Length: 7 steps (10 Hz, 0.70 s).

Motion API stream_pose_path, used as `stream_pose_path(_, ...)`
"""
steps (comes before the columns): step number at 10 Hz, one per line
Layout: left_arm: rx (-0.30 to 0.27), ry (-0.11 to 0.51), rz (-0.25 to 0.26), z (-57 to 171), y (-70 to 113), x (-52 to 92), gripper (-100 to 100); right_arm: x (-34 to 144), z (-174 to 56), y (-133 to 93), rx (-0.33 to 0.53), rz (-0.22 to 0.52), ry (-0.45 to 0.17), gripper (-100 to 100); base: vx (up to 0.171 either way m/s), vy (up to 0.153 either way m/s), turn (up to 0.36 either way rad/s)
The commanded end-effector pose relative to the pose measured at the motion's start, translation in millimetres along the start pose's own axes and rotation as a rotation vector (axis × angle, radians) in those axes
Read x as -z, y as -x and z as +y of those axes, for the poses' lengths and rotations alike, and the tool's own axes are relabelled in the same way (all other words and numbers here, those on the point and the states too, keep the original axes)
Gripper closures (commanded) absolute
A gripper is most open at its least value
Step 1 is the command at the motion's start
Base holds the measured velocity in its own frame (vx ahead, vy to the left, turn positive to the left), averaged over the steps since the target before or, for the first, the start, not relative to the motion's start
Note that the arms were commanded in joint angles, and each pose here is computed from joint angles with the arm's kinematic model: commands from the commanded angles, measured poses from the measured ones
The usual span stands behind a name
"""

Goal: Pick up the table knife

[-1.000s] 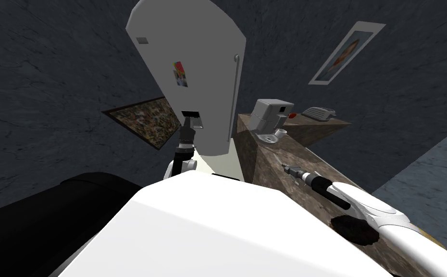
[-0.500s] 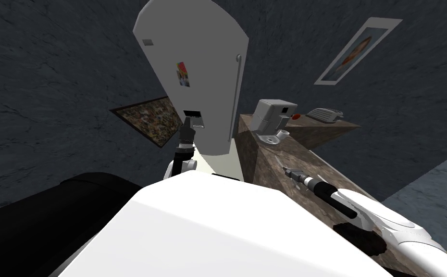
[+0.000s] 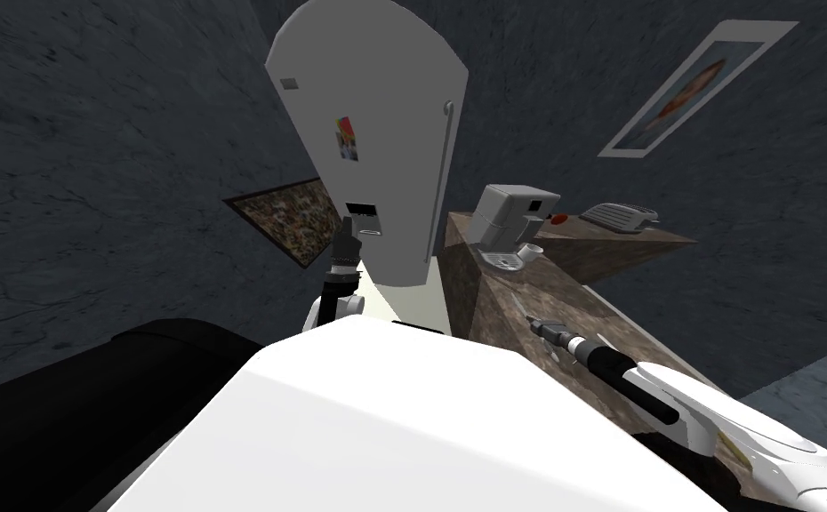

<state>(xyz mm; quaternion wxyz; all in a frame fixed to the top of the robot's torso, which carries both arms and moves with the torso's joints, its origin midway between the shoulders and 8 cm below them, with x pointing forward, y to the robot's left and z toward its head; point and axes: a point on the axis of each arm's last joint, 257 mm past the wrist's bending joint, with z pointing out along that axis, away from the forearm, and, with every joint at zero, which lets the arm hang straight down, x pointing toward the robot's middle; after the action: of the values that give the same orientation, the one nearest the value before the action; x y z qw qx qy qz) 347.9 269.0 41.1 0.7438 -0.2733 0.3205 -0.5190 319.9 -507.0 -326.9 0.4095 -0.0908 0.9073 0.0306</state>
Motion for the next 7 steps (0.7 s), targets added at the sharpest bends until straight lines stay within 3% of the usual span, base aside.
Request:
stream_pose_path(1,0.000,0.000,0.000,0,0.0,0.0,0,2.8,12,-10,-0.019,0.015,0.010,100,0.001,-0.022,-0.046)
stream_pose_path(6,0.000,0.000,0.000,0,0.0,0.0,0,13.2,19,-21,-0.044,0.043,-0.005,100,-0.001,-0.019,0.050)
stream_pose_path(7,0.000,0.000,0.000,0,0.0,0.0,0,13.3,20,-23,-0.045,0.045,-0.004,0,0.000,0.000,0.000)
